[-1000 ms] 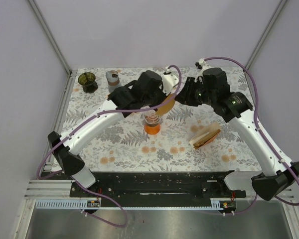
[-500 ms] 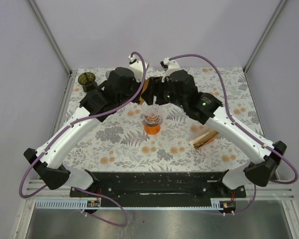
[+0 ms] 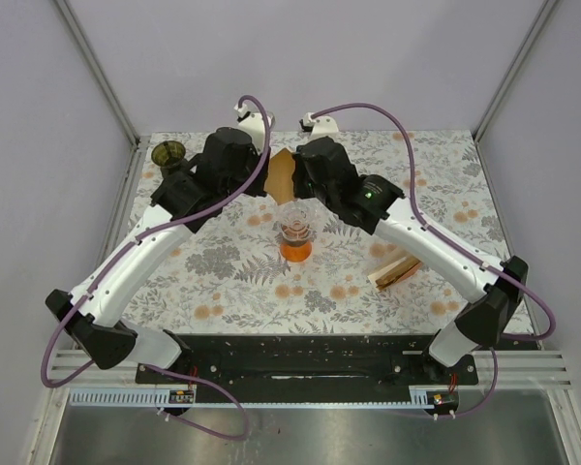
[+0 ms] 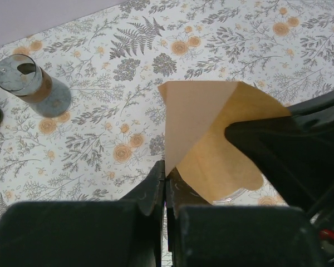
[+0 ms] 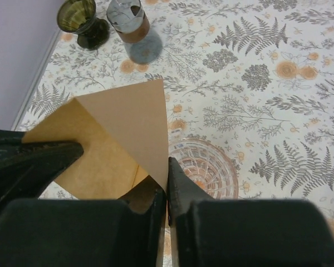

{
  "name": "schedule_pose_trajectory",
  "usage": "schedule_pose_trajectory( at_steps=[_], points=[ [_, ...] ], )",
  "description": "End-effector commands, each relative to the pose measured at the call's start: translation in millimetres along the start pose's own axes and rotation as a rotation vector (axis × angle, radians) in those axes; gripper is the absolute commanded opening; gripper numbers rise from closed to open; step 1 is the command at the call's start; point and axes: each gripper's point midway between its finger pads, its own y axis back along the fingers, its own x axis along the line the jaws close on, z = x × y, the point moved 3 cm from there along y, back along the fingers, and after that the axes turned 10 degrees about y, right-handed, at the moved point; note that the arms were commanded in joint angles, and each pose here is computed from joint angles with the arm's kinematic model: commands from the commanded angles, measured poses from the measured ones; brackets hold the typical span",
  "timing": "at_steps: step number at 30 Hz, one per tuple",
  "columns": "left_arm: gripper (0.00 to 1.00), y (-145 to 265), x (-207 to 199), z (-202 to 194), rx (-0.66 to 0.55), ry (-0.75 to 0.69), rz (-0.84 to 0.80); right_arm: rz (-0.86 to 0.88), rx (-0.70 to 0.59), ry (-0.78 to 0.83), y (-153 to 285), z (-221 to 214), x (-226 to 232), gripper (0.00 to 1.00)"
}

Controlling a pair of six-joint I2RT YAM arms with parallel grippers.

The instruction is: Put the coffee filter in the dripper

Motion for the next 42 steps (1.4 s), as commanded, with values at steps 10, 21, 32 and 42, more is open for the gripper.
schedule_pose_trajectory(
  at_steps=[10,21,32,42],
  points=[
    [0.0,14.2,5.5,-12.3,0.061,-0.029,-0.076,0.042,0.294,0.057,28.3,-4.4,-26.1,0.0],
    [0.06,3.3,-0.6,-41.9,0.194,-0.065,-0.138,0.133,0.589,0.088,30.1,-50.8,-19.1,0.0],
    [0.07,-16.1,0.2,-61.5,0.285,-0.089,-0.14,0.072,0.66,0.12,25.8,-53.2,-30.3,0.0],
    [0.0,-24.9,-3.6,-66.8,0.325,-0.061,-0.165,0.119,0.509,0.122,25.8,-30.8,-25.1,0.36]
  ],
)
